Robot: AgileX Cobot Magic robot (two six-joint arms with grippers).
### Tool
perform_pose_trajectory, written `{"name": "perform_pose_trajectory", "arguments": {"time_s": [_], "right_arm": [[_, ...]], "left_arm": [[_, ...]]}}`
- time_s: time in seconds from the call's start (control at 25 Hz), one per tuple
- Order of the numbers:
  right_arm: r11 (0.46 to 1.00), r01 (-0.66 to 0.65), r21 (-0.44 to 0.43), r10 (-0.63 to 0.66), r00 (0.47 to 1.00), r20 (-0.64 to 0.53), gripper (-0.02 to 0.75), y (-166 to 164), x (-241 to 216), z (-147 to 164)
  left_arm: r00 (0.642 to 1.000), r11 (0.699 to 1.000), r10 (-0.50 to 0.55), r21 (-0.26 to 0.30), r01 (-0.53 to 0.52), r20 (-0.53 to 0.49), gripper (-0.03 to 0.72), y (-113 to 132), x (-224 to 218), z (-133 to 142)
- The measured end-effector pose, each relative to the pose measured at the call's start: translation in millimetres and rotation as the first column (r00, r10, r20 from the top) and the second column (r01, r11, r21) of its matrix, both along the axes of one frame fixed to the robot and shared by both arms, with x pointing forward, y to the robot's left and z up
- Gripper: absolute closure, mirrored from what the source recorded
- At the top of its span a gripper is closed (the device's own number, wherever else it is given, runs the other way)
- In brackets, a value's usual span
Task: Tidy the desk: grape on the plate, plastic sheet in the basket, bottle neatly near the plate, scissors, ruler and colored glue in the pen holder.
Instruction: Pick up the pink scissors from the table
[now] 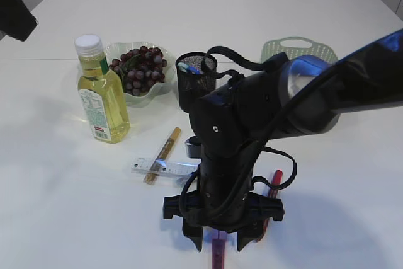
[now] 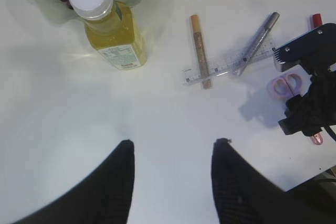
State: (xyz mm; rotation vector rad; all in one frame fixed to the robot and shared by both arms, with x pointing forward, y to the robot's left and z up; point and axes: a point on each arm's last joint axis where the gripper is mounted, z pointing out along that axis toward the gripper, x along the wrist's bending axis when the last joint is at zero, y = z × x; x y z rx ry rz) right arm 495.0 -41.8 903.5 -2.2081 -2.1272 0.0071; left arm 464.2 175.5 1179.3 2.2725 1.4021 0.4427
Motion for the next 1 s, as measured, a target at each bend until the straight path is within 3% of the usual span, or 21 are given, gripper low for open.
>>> {"name": "perform_pose_trajectory", "arguments": {"time_s": [1.0], "right_arm": [[1.0,0.015,0.011,-0.015,1.0,0.007,0.248,2.5,2.2,-7.9]], "left_arm": [[1.0,1.0,0.001,0.01,-0.001,0.006,0.345,0.8,0.5,0.1]]}}
